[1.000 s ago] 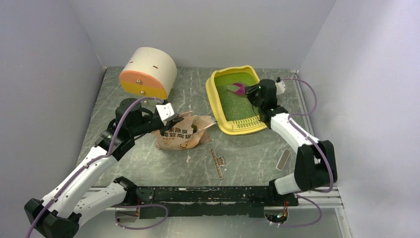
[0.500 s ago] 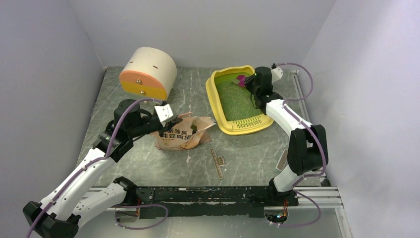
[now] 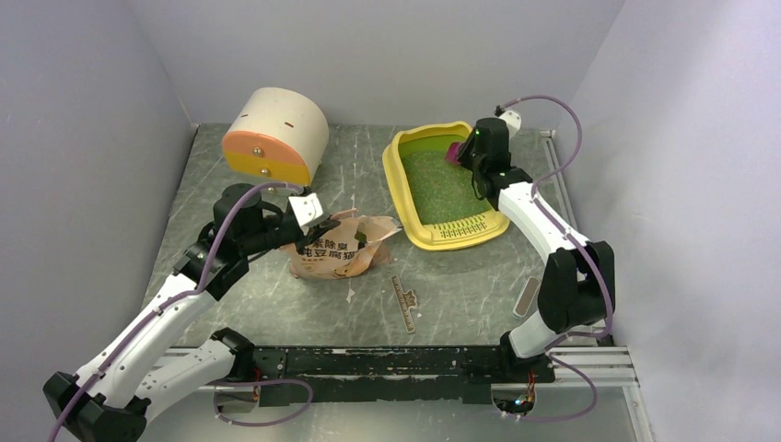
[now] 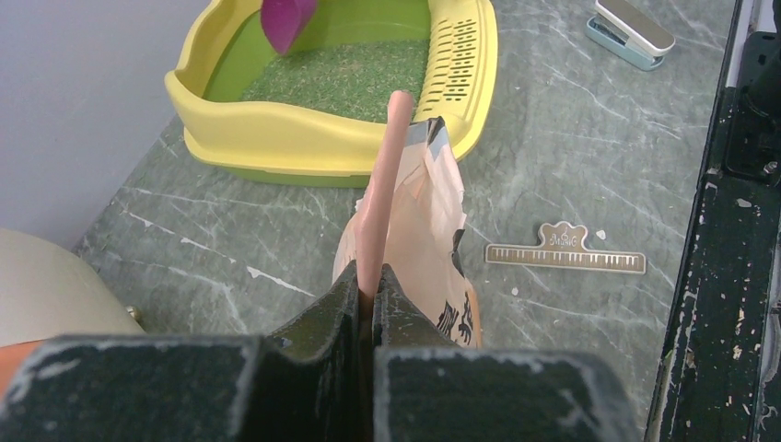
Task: Fill the litter box with clean litter
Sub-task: Pour the cat litter into the litter box.
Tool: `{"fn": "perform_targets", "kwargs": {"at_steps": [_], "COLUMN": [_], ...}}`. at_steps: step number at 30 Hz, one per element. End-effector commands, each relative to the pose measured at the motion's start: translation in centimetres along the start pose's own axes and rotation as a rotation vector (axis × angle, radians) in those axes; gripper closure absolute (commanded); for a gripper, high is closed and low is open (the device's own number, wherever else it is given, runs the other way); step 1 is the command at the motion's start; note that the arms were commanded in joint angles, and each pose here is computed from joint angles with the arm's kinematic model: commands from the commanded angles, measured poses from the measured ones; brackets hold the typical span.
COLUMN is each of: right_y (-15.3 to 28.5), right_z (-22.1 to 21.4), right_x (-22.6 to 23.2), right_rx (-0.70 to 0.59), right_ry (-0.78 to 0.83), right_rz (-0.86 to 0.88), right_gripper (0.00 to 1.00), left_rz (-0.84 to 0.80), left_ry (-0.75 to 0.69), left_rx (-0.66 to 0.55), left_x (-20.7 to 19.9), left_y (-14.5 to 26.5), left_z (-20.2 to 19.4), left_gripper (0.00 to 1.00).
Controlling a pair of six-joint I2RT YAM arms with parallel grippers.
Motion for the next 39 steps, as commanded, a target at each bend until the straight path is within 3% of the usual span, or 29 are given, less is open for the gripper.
{"fn": "perform_targets", "kwargs": {"at_steps": [1, 6, 13, 20, 24, 32, 39], "right_y": [1.3, -0.6, -3.8, -2.1, -1.0, 1.3, 1.6], "right_z": [1.3, -1.0, -3.3, -0.9, -0.1, -2.4, -2.5], "right_x": [3.7, 5.5, 2.8, -1.6, -1.2, 2.0, -2.5], "right_rx": [0.020, 0.104, 0.157, 0.051, 0.065, 0.193, 0.194], "right_ry": [0.075, 0.038, 0.174, 0.302, 0.331, 0.285, 0.394], "right_rz": [0.174, 0.239, 0.031, -0.180, -0.155, 0.074, -0.157], "right_gripper": [1.00, 1.00, 1.00, 1.00, 1.00, 1.00, 1.00], "left_rz": [0.011, 0.012, 0.042, 0.029, 0.023, 0.032, 0.031], "left_ry": [-0.028, -0.026, -0.034, -0.029, -0.030, -0.033, -0.038], "left_rx": [-0.033, -0.030, -0.024, -0.029, -0.021, -0.025, -0.021], "left_x": [0.5, 0.7, 0.9, 0.7, 0.8, 0.6, 0.6], "left_y": [0.1, 0.0, 0.7, 0.4, 0.1, 0.3, 0.5], "left_z": [1.4, 1.5, 1.6, 1.4, 1.1, 1.0, 1.0], "left_gripper": [0.95, 0.95, 0.95, 0.95, 0.95, 0.95, 0.95]}}
Point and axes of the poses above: each gripper's point midway between its finger pads, its own y axis back along the fingers, its own x axis along the line the jaws close on, z = x × y, the point moved 1 cm from there along y, back along the fingers
